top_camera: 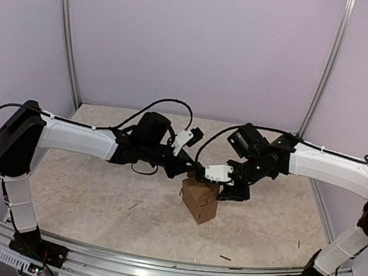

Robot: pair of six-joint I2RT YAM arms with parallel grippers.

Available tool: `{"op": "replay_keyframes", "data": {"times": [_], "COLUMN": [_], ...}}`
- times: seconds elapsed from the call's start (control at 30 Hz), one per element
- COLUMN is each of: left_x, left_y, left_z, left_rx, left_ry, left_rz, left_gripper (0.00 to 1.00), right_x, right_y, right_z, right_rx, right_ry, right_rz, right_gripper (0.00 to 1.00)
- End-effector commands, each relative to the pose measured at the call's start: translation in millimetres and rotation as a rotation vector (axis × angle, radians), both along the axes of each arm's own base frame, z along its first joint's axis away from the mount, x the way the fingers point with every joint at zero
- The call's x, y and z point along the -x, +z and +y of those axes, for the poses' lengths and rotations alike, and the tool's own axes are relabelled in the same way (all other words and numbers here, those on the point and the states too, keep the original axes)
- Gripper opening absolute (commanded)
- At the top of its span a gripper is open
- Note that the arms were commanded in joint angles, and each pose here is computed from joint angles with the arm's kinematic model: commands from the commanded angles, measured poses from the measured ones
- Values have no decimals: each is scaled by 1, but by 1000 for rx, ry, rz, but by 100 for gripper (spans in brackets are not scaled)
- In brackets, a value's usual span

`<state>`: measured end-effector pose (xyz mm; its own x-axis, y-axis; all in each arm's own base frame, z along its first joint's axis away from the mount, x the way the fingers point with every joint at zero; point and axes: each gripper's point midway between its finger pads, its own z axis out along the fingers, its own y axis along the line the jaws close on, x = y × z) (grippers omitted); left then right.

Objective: Fold the paper box

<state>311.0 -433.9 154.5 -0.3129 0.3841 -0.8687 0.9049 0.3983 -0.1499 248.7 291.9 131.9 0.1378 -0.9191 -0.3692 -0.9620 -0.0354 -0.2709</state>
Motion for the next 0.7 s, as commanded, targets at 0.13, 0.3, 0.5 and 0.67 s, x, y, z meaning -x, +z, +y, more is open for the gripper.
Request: {"op": "replay_keyframes", "data": {"times": [0.13, 0.3, 0.5, 0.67], "left_x": [15, 15, 16, 13], "left_y": [4, 4, 1, 6], "left_z": [-1, 0, 0, 0], "left_rx": [38, 43, 51, 43], "left_ry": [7, 15, 23, 41], "left_rz": [1, -1, 7, 22], "left_gripper": [4, 4, 4, 4], "right_x": [-2, 0, 1, 0], "right_y": [3, -2, -13, -11], "right_z": [-5, -4, -3, -4], "right_rx": [31, 23, 34, 33], "right_ry": [-16, -30, -40, -40], "right_rz": [-36, -9, 15, 5], "right_gripper": [50, 49, 50, 50]}}
